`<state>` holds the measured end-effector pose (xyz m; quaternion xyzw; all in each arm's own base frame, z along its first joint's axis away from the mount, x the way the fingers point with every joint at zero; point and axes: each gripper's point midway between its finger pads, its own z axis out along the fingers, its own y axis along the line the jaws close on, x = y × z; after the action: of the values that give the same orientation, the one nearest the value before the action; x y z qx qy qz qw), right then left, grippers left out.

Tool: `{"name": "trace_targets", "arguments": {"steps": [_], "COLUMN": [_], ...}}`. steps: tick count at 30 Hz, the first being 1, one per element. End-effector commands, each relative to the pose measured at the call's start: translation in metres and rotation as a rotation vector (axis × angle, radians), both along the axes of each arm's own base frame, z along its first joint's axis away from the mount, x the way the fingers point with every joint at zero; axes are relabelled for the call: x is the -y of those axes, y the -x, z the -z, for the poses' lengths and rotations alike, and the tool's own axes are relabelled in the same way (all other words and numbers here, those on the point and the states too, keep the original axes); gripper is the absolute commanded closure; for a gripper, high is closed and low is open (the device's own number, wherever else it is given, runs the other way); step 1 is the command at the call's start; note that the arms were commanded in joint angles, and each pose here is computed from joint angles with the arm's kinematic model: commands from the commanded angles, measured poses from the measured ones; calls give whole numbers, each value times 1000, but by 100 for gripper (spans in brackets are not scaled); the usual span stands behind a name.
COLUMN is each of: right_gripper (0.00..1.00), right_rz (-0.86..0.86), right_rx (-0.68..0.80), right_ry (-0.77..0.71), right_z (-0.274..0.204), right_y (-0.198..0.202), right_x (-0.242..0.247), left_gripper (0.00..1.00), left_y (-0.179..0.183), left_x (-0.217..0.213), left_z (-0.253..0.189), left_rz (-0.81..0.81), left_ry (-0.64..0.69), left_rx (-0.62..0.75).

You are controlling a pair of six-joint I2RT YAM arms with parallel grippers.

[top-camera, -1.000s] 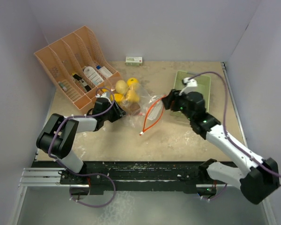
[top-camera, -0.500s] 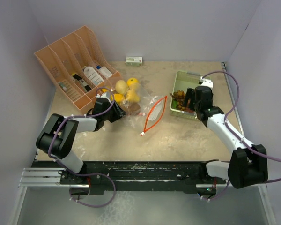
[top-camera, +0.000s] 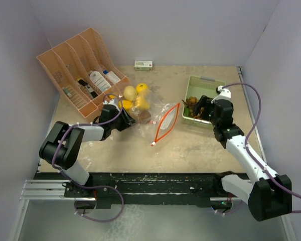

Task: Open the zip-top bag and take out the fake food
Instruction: Place the fake fruit in the bin, then pick up the fake fruit from the zipper food storage bag.

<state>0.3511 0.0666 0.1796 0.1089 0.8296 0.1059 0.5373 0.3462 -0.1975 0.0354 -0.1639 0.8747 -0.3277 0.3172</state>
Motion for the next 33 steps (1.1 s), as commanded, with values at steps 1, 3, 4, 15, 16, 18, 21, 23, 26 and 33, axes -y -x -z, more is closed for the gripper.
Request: {"name": "trace_targets", "arguments": {"steps": [1,3,4,15,16,18,21,23,26,33], "right_gripper": [31,42,47,81,84,88,93,97,99,96], "right_rz": [-210,-240,-274,-415,-418,-426,-435,-449,-491,-595], "right_rx": [31,6,-5,-49,-58,-70,-106,-117,-110,-76], "right_ry": [-240,-259,-263,-240,-234,-222,-206,-219,-276,-305], "right_z": [9,21,23,28,31,38,56,68,77,79], "right_y": [19,29,35,26,23,16,5,-1,-5,-14], "right_x": [-61,-78,-92,-164,-167,-173,-184,-194,-213,-262], "left_gripper": [67,68,68,67,67,67,67,67,67,67], "left_y": [8,8,8,8,7,7,7,7,8,9], "left_x": [-1,-1,-1,-9,-11,-13,-13,-12,-12,-6], "left_z": [12,12,12,8,6,2,0,1,3,7], "left_rz": [12,14,15,3,-1,-6,-6,-3,1,20], "left_ry": [-2,-2,-2,-50,-62,-72,-69,-67,-65,-50], "left_rx": [-47,-45,-44,-24,-16,-4,0,-3,-8,-22]}}
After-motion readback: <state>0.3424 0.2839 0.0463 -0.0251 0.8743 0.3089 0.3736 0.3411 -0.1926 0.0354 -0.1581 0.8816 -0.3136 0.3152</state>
